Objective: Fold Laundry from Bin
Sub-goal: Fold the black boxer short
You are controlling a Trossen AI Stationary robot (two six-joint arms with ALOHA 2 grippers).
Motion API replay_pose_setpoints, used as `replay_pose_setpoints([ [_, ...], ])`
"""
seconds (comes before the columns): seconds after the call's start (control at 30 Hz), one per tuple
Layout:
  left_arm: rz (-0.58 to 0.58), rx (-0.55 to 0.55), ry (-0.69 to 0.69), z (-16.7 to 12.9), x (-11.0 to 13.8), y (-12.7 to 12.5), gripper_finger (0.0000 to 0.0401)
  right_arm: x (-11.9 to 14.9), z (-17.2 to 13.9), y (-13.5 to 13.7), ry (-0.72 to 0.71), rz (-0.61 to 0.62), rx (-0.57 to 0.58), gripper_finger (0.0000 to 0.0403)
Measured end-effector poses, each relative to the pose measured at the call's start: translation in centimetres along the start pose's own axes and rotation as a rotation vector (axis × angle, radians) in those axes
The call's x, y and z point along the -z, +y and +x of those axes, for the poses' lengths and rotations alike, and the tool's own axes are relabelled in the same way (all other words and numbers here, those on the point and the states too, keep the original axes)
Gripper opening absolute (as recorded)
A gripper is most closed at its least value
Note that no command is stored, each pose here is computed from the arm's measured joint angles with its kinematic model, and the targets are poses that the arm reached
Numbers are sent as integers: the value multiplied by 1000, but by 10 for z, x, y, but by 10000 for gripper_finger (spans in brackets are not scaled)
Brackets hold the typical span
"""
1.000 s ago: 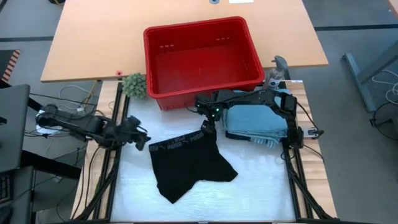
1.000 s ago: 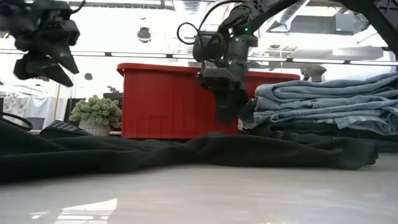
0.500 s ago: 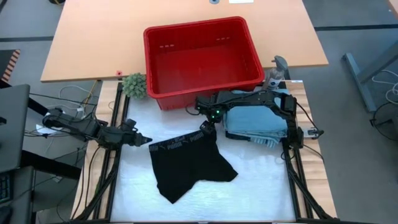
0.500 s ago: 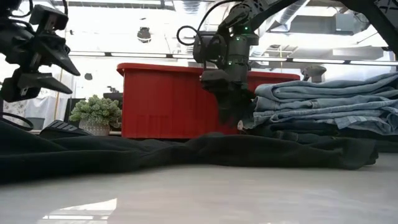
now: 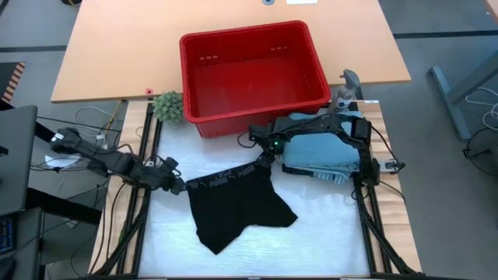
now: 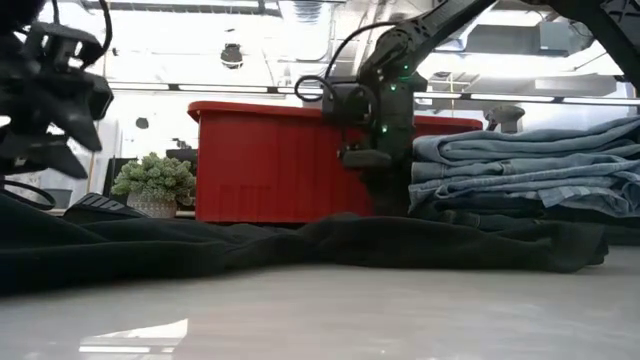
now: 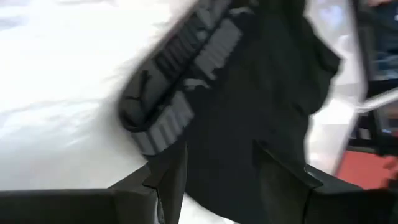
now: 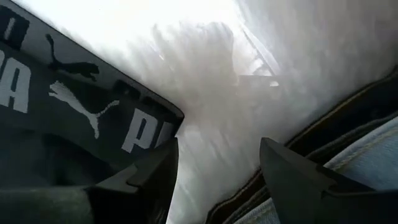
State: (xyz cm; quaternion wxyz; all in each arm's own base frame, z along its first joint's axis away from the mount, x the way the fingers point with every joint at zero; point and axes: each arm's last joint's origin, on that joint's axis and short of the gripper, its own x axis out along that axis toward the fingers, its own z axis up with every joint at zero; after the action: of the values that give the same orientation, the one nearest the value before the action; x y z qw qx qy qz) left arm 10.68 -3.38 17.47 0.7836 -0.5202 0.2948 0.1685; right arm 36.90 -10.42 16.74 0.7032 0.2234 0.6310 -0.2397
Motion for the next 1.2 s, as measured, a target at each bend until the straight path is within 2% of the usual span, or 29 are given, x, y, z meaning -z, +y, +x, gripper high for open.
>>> replay_pose_setpoints([
  [0.23,-50,-126,43,13,4,-2,167,0,1,0,-3,-6,-4,250],
  [0.43,-71,-224,1,18,4,-4,167,-3,1,0,-28,-5,-16,250],
  [0.6,-94,-309,34,25,7,1,167,-4,1,0,-34,-27,-17,250],
  [0.67,-95,-317,40,28,8,1,167,-4,1,0,-36,-31,-18,250],
  [0.83,-109,-243,-76,33,5,-7,167,-6,1,0,-55,-29,-25,250],
  [0.9,-112,-234,-82,34,4,-9,167,-7,1,0,-61,-38,-27,250],
  [1.2,-86,-338,-46,44,9,-2,165,-8,1,1,-73,-46,-31,250],
])
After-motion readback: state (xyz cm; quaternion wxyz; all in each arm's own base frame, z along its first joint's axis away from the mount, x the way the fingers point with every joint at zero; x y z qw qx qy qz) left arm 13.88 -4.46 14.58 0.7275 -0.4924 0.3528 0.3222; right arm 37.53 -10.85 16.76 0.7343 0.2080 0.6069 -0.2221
